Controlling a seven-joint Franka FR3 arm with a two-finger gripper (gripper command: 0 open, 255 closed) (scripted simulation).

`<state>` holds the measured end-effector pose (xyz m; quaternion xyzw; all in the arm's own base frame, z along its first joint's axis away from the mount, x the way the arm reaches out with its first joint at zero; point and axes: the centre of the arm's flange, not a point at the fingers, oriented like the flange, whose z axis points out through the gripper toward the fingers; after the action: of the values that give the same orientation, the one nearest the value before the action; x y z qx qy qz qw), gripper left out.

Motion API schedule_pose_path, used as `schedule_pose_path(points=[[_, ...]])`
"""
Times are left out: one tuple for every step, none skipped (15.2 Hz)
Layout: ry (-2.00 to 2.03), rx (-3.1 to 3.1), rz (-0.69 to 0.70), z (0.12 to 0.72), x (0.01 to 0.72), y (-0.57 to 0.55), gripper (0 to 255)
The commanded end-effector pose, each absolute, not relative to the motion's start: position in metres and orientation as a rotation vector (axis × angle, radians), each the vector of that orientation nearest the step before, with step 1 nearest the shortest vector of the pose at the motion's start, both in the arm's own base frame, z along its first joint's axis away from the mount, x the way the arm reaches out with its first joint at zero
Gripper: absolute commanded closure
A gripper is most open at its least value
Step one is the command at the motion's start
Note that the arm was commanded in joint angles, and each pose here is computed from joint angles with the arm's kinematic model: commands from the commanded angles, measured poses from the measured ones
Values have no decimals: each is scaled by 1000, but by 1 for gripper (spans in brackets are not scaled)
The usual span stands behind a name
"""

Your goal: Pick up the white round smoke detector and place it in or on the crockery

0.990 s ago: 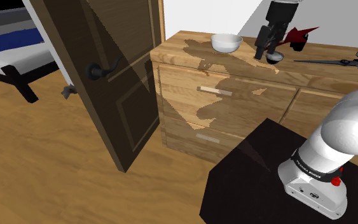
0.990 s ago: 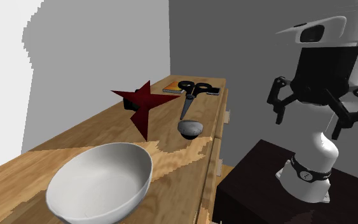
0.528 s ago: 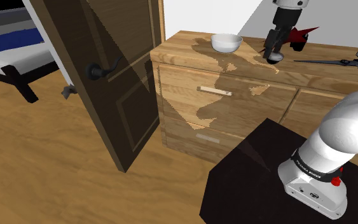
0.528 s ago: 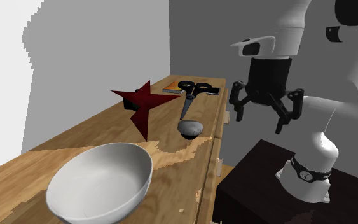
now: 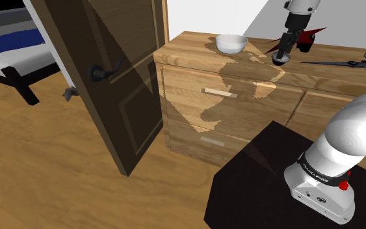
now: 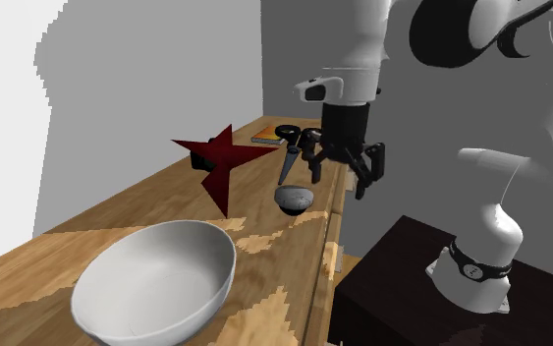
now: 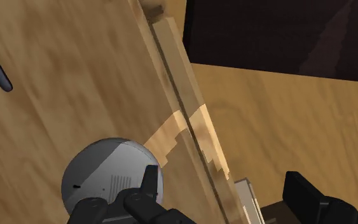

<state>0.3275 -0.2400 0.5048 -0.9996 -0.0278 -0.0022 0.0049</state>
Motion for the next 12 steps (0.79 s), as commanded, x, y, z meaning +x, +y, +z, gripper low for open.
schedule_pose_path(points=[[-104,-3138,-5,500,330,-264,0],[-111,-3141,-4,497,332,-276,0],[-118,-3144,-3,494,334,-288,0],[-125,-3147,-2,491,336,-300,0],[-132,-3150,-1,488,338,-313,0],[-135,-3151,0,487,339,-318,0],[-135,-3151,0,482,339,-318,0],[-135,-3151,0,477,339,-318,0],[-135,-3151,0,471,339,-318,0],[-135,-3151,0,466,339,-318,0],[-135,-3151,0,461,339,-318,0],[-135,-3151,0,456,339,-318,0]])
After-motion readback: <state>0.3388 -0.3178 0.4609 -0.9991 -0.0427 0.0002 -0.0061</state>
